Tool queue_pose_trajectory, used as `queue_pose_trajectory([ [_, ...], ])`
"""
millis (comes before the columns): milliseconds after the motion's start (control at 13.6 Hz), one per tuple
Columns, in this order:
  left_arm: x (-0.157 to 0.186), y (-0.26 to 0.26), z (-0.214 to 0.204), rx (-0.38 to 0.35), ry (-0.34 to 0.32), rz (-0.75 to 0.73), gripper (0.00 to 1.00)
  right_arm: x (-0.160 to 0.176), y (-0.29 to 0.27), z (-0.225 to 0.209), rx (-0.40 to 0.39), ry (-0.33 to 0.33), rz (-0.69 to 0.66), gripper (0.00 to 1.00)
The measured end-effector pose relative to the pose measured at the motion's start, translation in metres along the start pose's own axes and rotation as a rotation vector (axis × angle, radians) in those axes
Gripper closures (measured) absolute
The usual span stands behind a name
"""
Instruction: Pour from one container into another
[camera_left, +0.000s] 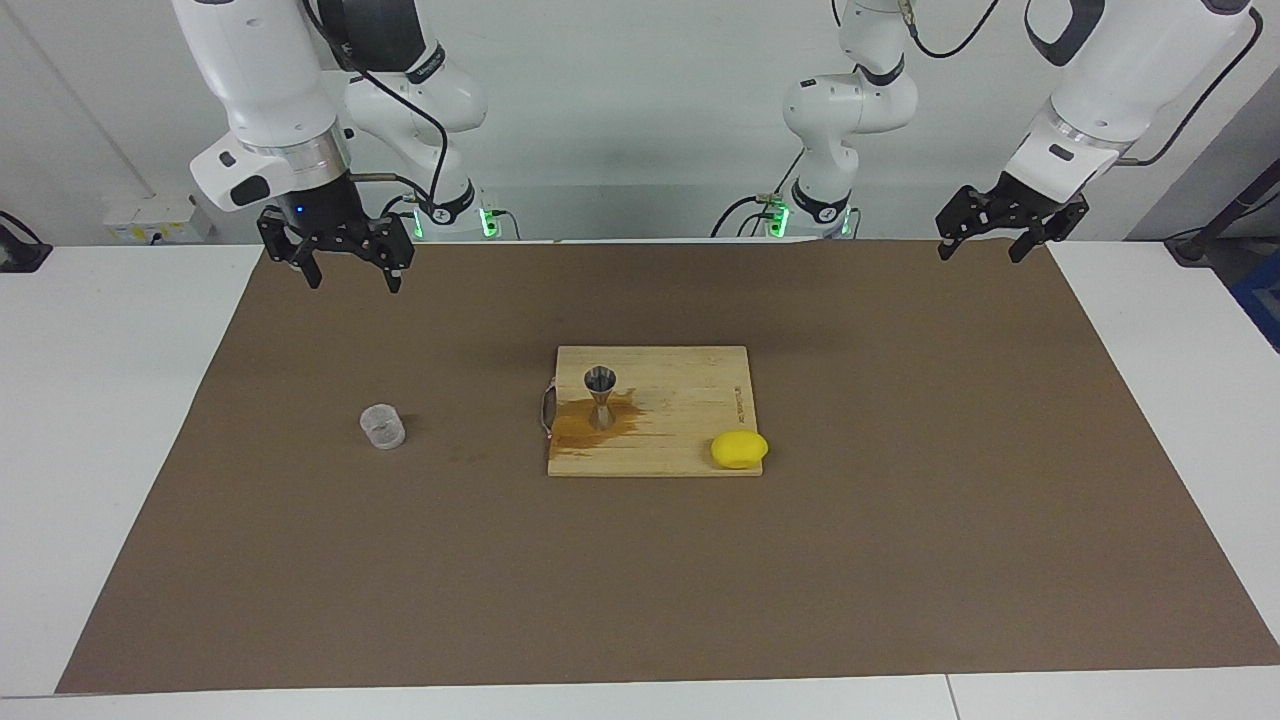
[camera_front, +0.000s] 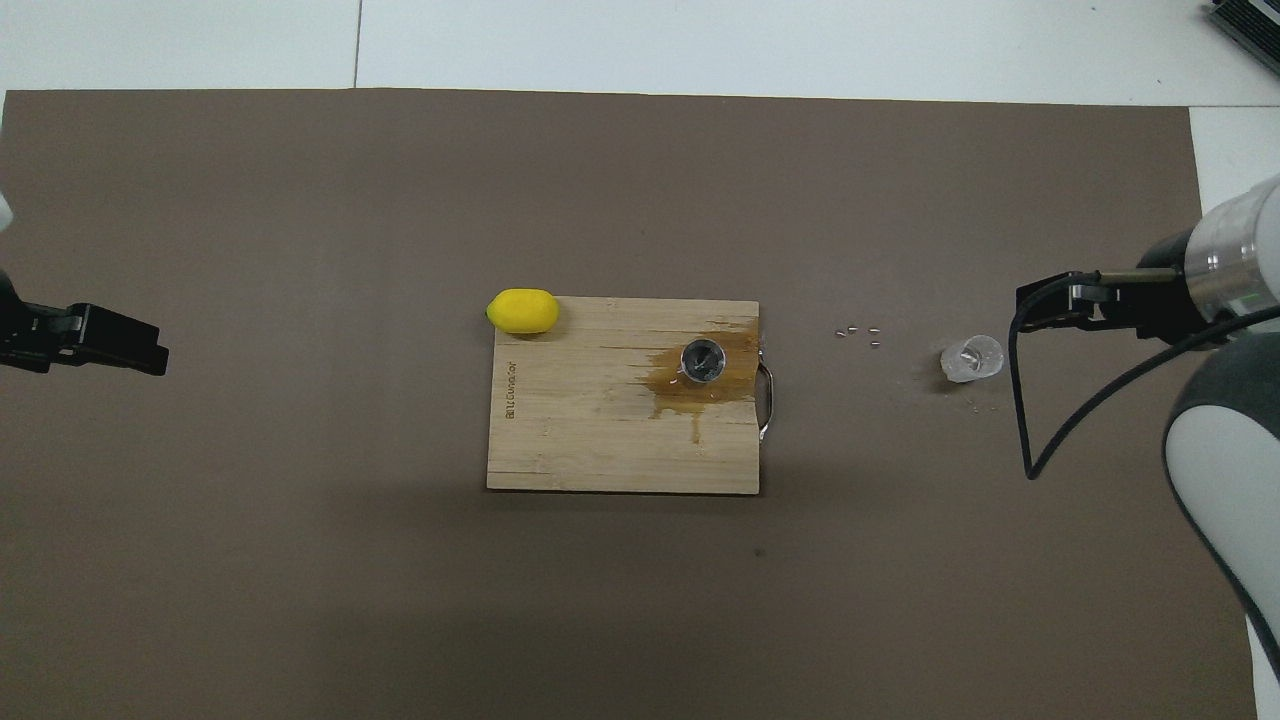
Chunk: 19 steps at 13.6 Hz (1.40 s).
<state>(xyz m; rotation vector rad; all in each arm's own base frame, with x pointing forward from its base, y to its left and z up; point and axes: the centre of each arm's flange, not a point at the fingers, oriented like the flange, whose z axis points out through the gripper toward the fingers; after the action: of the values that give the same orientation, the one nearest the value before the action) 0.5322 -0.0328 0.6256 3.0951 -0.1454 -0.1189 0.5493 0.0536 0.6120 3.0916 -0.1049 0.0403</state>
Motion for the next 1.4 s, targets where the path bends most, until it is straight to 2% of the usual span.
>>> queue_pose_trajectory([
  [294, 0.0, 0.0, 0.0, 0.0, 0.0, 0.0, 0.0, -0.0024, 0.0005, 0.0013, -0.004, -0.021, -0.013, 0.0],
  [1396, 0.0, 0.0, 0.0, 0.0, 0.0, 0.0, 0.0, -0.0035, 0.001, -0.0036, 0.007, -0.015, -0.01, 0.0],
])
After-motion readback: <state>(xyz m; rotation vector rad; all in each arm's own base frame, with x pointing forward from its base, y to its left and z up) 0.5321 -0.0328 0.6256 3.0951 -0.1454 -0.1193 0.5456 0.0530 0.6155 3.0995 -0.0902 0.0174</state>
